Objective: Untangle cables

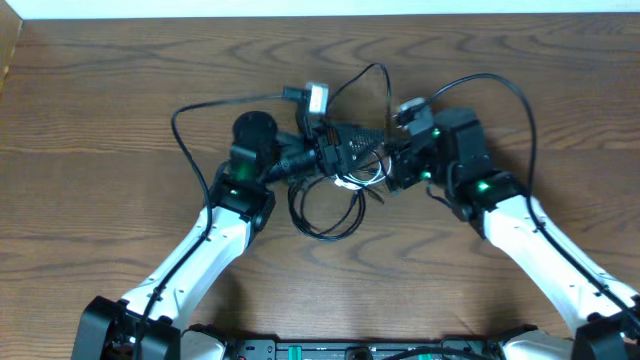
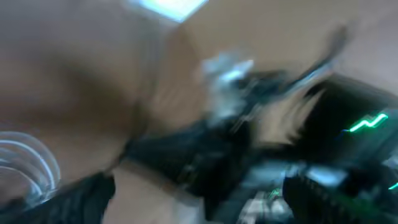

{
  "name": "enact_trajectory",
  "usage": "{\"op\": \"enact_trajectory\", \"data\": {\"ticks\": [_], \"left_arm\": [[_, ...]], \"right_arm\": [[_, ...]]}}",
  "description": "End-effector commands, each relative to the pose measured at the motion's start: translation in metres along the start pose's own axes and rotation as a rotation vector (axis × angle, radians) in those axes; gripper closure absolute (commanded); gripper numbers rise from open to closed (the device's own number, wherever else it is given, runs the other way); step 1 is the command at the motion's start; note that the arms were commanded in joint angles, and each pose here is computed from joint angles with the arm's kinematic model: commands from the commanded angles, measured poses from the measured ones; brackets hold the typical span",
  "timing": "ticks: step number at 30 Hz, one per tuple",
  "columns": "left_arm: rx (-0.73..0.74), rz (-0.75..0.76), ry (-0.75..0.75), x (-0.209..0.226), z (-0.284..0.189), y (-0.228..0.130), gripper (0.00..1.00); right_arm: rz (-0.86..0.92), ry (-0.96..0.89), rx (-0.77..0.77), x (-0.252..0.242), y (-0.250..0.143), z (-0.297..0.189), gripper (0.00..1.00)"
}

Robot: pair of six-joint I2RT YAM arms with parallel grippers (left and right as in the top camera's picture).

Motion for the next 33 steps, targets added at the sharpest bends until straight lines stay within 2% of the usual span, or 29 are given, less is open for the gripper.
{"op": "enact_trajectory", "data": {"ticks": [1,8,15,19,24,26,28,30,31,33], "left_arm": [[0.071,0.128,0.145,0.032,-0.003,-0.019,0.08],[0.157,0.114,0.352,0.073,-0.016,-0.044,0.08],[0.205,0.095,0.618,0.114,-0.041,-0.060,0.09],[0.223,0.104,0.625,0.116,-0.043,-0.064,0.22],[0.221,0.104,0.625,0.116,-0.042,-0.063,0.25],[0.220,0.107,0.618,0.115,-0.042,-0.063,0.17],[0.213,0.118,0.591,0.111,-0.038,-0.061,0.14],[0.209,0.134,0.527,0.101,-0.030,-0.059,0.12],[0.209,0.148,0.484,0.094,-0.025,-0.058,0.04],[0.211,0.175,0.417,0.082,-0.017,-0.058,0.02]], "right_arm": [[0.100,-0.224,-0.129,-0.044,0.031,-0.044,0.99],[0.157,-0.513,-0.245,-0.095,0.045,-0.119,0.99],[0.156,-0.597,-0.405,-0.106,0.089,-0.187,0.99],[0.109,-0.586,-0.485,-0.093,0.125,-0.218,0.99],[0.073,-0.533,-0.575,-0.073,0.157,-0.246,0.99],[0.071,-0.506,-0.604,-0.066,0.167,-0.254,0.99],[0.057,-0.453,-0.614,-0.056,0.173,-0.258,0.99],[0.066,-0.396,-0.617,-0.048,0.174,-0.256,0.99],[0.071,-0.356,-0.616,-0.043,0.175,-0.254,0.99],[0.080,-0.297,-0.613,-0.036,0.175,-0.251,0.99]]}}
Point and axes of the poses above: each gripper's point midway between its finger pads, its own z axis out along the fingers, its own x axis along the line the jaws close on, y = z × x, the point moved 2 cm from there along -z, back along the fingers, and after that the axes turned 5 degrees about -z, right-handed, at the moved point
